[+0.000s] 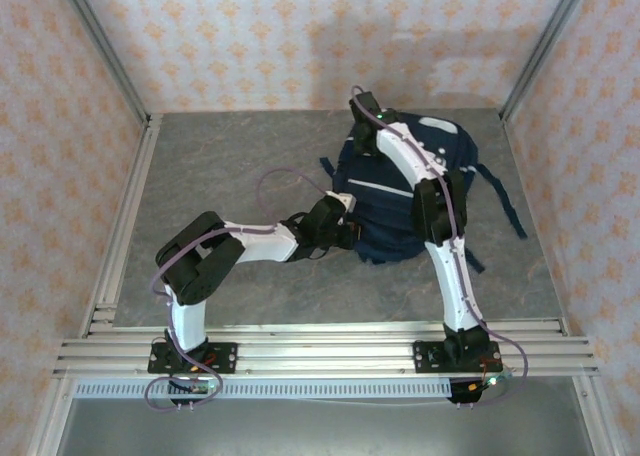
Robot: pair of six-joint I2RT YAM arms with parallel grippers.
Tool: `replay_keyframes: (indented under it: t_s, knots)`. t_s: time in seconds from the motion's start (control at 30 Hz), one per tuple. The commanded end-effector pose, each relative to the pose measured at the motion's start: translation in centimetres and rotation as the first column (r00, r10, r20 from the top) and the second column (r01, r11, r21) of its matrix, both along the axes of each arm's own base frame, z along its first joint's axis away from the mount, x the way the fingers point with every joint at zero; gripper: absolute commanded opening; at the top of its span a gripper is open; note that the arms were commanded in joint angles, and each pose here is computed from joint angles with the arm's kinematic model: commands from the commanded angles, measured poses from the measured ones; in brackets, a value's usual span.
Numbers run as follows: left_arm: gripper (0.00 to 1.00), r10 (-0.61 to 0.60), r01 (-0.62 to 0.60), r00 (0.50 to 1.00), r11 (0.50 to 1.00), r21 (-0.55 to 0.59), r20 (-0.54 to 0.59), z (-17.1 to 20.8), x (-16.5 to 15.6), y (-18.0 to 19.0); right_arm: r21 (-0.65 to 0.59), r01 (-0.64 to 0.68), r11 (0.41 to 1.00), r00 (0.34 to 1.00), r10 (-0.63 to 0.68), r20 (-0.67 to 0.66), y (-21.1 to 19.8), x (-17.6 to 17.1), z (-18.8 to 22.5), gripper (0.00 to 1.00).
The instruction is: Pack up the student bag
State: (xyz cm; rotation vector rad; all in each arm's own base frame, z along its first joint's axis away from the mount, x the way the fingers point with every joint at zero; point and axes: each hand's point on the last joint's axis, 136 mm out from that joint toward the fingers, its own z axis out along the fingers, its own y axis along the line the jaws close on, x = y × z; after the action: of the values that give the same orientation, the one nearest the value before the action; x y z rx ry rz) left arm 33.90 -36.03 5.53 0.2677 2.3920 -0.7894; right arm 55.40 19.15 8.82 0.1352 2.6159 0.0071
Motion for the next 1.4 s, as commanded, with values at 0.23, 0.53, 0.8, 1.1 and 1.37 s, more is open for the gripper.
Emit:
replay_keyframes:
  t_s: [0.23, 0.53, 0.8, 1.1, 1.37]
  knots:
    - [0.0, -0.052, 0.054, 0.998, 0.997, 0.059, -0.034, -1.1, -3.6, -0.1, 0.395, -0.354, 0.848, 0.885, 0.44, -0.151, 16.7, -13.0, -2.9, 0.34]
    - [0.0, -0.054, 0.055, 0.998, 0.994, 0.091, -0.013, 0.5, -5.9, 1.4, 0.425, 0.058, 0.903, 0.972, -0.149, 0.183, 4.8, -13.7, 11.2, 0.56]
    - [0.0, -0.061, 0.061, 0.998, 0.993, 0.099, -0.003, 1.2, -7.9, 2.6, 0.627, 0.304, 0.718, 0.936, -0.348, -0.055, -1.0, -22.0, 6.8, 0.51]
    - [0.0, -0.072, 0.07, 0.997, 0.993, 0.091, 0.02, 2.8, -8.7, 2.5, 0.708, 0.456, 0.54, 0.876, -0.412, -0.25, -1.3, -27.0, 1.4, 0.56]
    - [0.0, -0.063, 0.06, 0.998, 0.993, 0.104, 0.03, 3.2, -8.7, 2.5, 0.691, 0.553, 0.466, 0.815, -0.476, -0.331, -2.0, -28.2, -0.5, 0.56]
